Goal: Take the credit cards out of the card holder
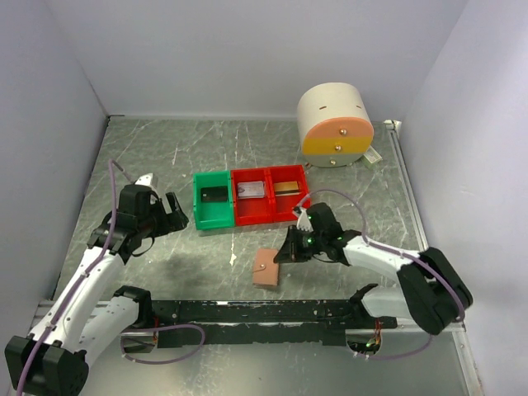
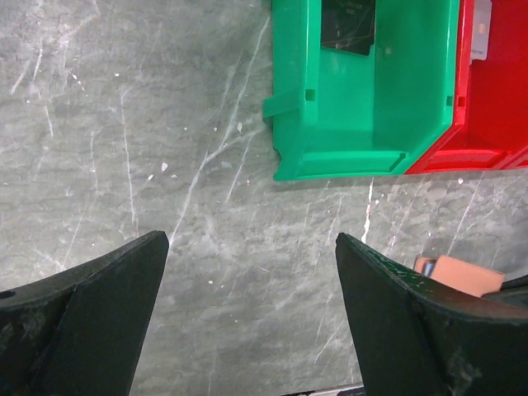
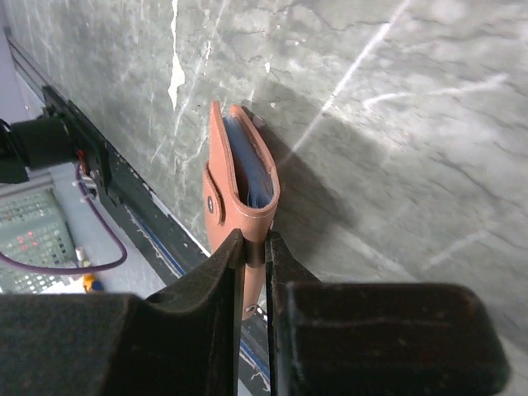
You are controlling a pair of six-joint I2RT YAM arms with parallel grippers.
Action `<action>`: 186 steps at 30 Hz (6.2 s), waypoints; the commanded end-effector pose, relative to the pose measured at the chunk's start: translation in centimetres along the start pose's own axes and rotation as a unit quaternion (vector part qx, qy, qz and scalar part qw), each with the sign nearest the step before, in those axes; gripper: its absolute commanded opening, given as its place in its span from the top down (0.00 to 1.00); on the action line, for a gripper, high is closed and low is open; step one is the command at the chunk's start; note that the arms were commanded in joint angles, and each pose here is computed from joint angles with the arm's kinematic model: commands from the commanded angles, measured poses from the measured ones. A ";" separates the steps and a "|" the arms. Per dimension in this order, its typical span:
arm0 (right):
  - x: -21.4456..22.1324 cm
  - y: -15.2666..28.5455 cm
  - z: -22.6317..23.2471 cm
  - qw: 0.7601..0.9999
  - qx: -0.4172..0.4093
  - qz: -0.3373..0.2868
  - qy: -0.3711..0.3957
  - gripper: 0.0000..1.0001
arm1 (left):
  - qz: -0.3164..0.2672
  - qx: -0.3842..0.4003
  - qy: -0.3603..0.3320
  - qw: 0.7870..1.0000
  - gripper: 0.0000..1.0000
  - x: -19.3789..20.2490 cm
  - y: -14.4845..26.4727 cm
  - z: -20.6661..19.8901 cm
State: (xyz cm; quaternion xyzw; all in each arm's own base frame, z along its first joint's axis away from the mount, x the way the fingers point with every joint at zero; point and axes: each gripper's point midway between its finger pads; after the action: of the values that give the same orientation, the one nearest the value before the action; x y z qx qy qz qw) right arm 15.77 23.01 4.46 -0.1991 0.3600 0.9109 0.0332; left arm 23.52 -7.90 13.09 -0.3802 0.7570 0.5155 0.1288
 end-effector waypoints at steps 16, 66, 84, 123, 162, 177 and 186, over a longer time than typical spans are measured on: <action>-1.8 -1.2 -1.9 0.991 0.109 0.007 0.079 0.59 | -0.049 0.074 -0.045 0.995 0.05 -2.5 1.8 -3.1; 2.9 -1.1 -0.8 0.998 0.002 -0.052 -0.028 0.57 | 0.108 0.062 -0.174 0.977 0.28 20.4 -3.5 -19.1; 2.8 -1.0 0.4 0.999 -0.018 -0.031 -0.017 0.59 | 0.126 -0.003 -0.145 0.981 0.34 21.8 -2.2 -16.9; 1.9 -2.3 0.5 0.999 -0.014 -0.023 -0.034 1.00 | 0.113 -0.013 -0.126 0.986 0.77 23.0 -3.1 -15.9; 2.5 -2.3 0.6 1.000 -0.020 -0.003 -0.017 1.00 | 0.076 -0.063 -0.143 0.985 0.41 22.1 -4.3 -15.9; 3.0 -2.1 0.4 1.000 -0.019 0.002 -0.013 1.00 | 0.071 -0.067 -0.139 0.985 0.67 22.3 -5.9 -14.8; 3.2 -2.2 0.1 1.000 -0.012 0.005 -0.012 1.00 | 0.066 -0.061 -0.121 0.989 0.77 21.9 -5.4 -14.6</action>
State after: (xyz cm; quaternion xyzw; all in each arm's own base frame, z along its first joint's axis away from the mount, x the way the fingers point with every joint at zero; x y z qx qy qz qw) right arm 14.07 24.74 2.26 -0.1835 0.3465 0.9188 0.0453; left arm 14.73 -32.46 3.33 -0.2486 0.7311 0.6132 0.1663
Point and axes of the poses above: each gripper's point midway between its finger pads, its own y axis back along the fingers, its own z axis along the line the jaws close on, x = y × z, and after that the axes turned 9 degrees about y, right-handed
